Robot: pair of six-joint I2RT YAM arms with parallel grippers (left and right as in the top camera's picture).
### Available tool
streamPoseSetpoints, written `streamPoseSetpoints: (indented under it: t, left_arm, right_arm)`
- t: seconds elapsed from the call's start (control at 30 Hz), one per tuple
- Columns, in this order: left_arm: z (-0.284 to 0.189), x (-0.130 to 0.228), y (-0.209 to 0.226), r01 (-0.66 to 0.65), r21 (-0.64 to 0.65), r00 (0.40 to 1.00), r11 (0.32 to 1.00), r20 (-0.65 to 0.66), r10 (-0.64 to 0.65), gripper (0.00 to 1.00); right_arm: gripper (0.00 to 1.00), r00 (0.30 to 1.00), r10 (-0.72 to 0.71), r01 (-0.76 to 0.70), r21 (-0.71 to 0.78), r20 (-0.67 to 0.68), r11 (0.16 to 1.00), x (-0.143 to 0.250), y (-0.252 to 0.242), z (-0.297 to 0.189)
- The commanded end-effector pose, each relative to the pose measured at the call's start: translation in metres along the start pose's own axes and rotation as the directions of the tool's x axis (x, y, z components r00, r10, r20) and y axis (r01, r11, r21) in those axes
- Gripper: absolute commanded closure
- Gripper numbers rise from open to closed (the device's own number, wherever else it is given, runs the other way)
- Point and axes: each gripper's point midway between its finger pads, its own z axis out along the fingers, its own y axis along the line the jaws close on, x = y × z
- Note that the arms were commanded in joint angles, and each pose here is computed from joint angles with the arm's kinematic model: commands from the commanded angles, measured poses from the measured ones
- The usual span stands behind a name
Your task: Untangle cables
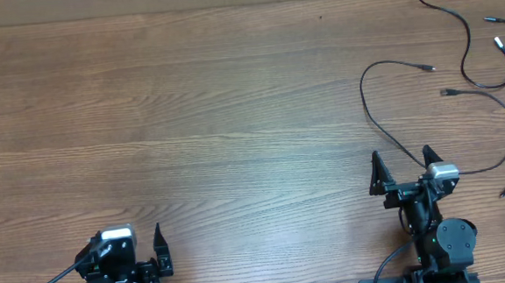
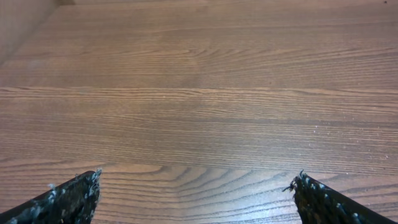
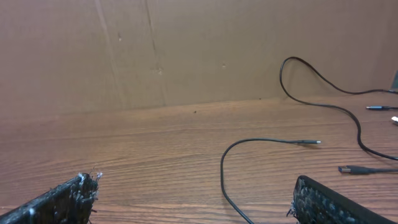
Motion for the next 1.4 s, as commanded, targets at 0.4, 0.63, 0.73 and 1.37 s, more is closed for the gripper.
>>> streamPoseSetpoints:
  t: [0.4,0.63,0.73,1.37]
  left_arm:
    - [-0.001,-0.001,0.000,0.013,0.001,1.000,1.000,0.012,-0.014,0.01]
    - [-0.002,-0.019,-0.001,0.016,0.009,0.996,1.000,0.087,-0.017,0.01]
    - [-0.004,-0.062,-0.004,0.017,0.031,0.964,0.999,0.265,-0.024,0.00]
    - [0.034,-0.110,-0.038,-0.120,0.148,0.633,0.982,0.773,-0.039,0.01]
  right_arm:
    - [0.00,1.000,0.003,-0.003,0.014,0.006,1.000,0.001,-0.003,0.000]
    - [0.00,1.000,0.003,-0.003,0.014,0.006,1.000,0.001,-0.003,0.000]
    - [0.00,1.000,0.003,-0.003,0.014,0.006,1.000,0.001,-0.003,0.000]
    - [0.00,1.000,0.003,-0.003,0.014,0.006,1.000,0.001,-0.003,0.000]
